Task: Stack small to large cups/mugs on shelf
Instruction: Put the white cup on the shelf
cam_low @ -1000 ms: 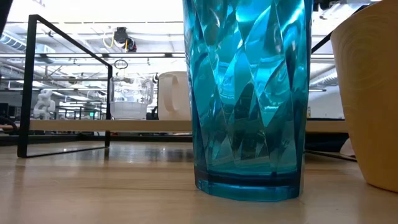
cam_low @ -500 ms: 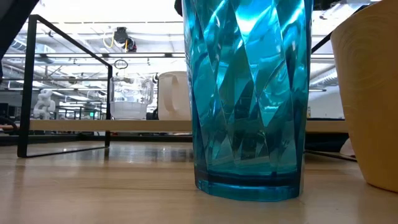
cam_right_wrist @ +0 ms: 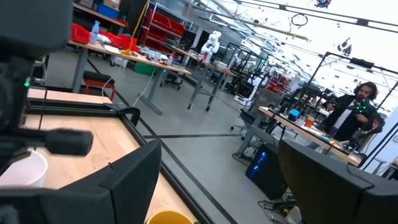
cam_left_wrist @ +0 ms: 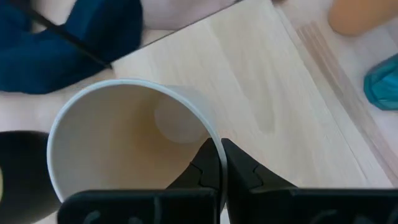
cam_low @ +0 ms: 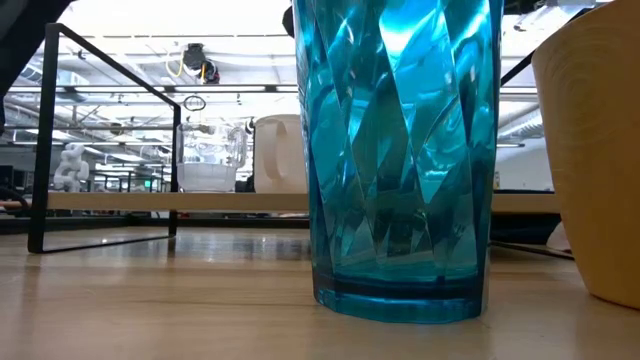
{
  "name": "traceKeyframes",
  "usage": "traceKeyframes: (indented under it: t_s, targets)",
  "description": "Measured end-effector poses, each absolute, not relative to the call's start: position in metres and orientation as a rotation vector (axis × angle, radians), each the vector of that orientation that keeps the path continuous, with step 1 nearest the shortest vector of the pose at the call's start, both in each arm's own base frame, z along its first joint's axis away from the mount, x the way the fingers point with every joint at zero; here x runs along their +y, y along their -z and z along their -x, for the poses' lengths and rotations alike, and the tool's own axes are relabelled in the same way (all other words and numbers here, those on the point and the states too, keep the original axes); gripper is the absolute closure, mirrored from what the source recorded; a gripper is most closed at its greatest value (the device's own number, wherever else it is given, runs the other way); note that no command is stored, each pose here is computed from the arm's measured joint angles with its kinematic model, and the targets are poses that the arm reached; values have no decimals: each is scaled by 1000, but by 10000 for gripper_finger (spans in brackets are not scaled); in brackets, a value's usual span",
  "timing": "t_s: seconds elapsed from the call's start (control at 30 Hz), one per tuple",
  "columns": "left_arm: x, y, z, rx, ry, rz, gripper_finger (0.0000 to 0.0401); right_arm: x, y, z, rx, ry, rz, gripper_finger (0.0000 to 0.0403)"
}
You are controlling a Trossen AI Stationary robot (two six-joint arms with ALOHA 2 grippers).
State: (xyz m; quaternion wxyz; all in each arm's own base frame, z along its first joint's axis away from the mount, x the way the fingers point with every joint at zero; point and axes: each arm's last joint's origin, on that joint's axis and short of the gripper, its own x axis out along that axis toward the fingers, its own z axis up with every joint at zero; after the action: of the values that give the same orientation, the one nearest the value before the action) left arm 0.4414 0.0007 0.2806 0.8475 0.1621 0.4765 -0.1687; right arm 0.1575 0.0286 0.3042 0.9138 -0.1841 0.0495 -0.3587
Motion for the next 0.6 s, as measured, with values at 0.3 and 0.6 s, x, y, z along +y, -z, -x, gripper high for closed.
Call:
traceKeyframes:
  t_s: [0.3, 0.6]
  targets:
    - [1, -279, -441, 1014, 351, -338, 401, 29, -304, -158, 99, 739, 371, 90]
    - [-1, -266, -446, 1043, 361, -340, 401, 29, -303, -158, 100, 738, 361, 90]
